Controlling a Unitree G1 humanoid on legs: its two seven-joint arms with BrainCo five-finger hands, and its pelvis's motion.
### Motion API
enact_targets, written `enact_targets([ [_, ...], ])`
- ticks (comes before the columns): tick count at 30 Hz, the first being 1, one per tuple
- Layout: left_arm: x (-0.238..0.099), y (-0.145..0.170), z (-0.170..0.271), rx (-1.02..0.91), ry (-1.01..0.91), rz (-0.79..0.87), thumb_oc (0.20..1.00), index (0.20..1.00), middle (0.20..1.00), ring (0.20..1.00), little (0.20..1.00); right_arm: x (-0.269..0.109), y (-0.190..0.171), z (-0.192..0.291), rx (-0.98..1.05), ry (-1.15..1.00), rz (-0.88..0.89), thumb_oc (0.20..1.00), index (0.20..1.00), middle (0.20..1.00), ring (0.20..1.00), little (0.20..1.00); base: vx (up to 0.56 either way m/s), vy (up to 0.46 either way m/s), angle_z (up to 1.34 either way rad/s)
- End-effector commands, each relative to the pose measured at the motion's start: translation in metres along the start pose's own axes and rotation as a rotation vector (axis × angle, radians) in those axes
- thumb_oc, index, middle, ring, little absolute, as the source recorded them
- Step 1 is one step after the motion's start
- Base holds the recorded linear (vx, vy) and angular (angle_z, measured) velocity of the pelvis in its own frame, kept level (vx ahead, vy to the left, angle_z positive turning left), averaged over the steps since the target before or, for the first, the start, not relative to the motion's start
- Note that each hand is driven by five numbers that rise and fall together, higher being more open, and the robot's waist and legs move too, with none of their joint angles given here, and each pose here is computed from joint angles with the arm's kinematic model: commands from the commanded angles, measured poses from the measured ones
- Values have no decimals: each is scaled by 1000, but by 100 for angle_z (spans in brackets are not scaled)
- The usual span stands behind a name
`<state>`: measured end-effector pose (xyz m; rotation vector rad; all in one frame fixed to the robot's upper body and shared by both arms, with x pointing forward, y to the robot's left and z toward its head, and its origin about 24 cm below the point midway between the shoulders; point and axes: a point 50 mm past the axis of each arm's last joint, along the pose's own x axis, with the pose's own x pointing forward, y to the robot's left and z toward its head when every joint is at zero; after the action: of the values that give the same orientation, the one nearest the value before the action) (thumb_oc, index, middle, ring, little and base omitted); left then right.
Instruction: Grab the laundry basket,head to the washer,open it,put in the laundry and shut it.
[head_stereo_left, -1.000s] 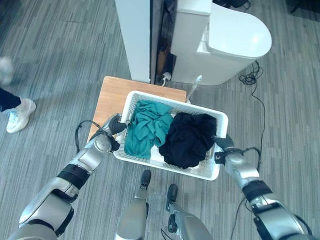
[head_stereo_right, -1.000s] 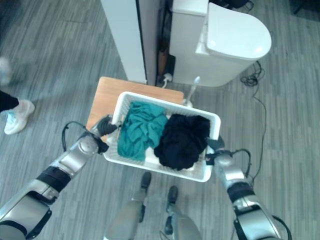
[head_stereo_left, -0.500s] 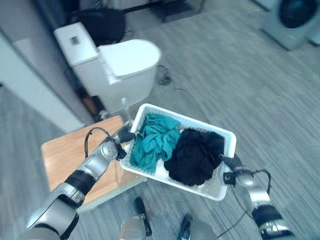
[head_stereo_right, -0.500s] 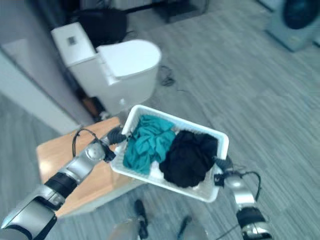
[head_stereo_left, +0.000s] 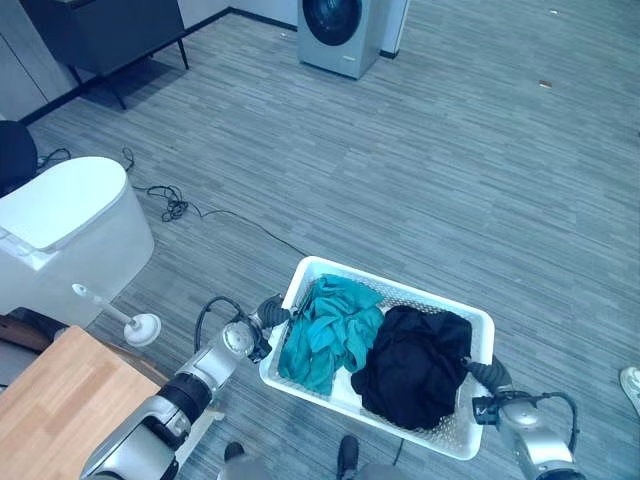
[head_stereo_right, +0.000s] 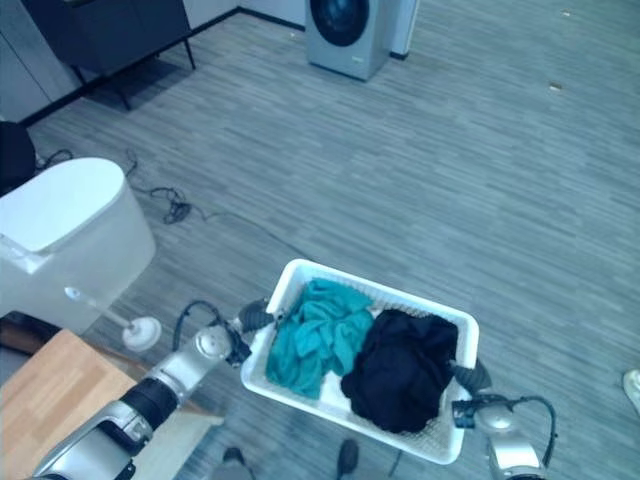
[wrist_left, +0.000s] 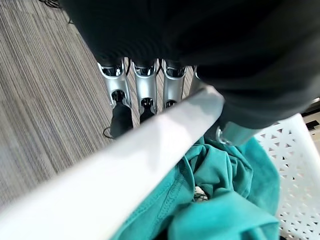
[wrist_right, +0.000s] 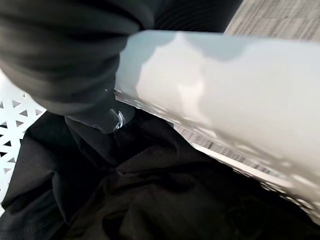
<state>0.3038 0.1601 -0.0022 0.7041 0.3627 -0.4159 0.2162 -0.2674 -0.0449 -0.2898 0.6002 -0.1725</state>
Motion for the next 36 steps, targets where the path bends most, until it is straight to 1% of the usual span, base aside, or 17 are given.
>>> enact_targets([
  [1,3,48,38,-38,-154,175,200,200,200,200,200,5,-6,52,3,-220,82,200,200,200,200,200,15,-14,-76],
  [5,6,45,37,-42,-136,171,200,200,200,200,200,5,3,54,34,-224,112,200,200,200,200,200,22,16,-30],
  [11,6,45,42,-34,-157,173,200,200,200,200,200,4,8,58,38,-245,138,200,200,200,200,200,25,24,-6],
  [19,7,47,41,-25,-143,175,200,200,200,200,200,1,6,60,56,-264,132,200,200,200,200,200,2,-23,1],
  [26,9,61,53,-12,-168,221,200,200,200,200,200,-5,-10,60,46,-275,101,200,200,200,200,200,28,-164,10],
  [29,6,73,56,-6,-179,270,200,200,200,200,200,-6,-16,68,35,-299,93,200,200,200,200,200,173,-84,0],
  [34,1,84,54,-4,-185,303,200,200,200,200,200,-8,-12,74,46,-334,118,200,200,200,200,200,314,42,-1],
  [36,-4,87,49,-4,-188,312,200,200,200,200,200,-6,-3,78,64,-348,142,200,200,200,200,200,584,131,-6],
])
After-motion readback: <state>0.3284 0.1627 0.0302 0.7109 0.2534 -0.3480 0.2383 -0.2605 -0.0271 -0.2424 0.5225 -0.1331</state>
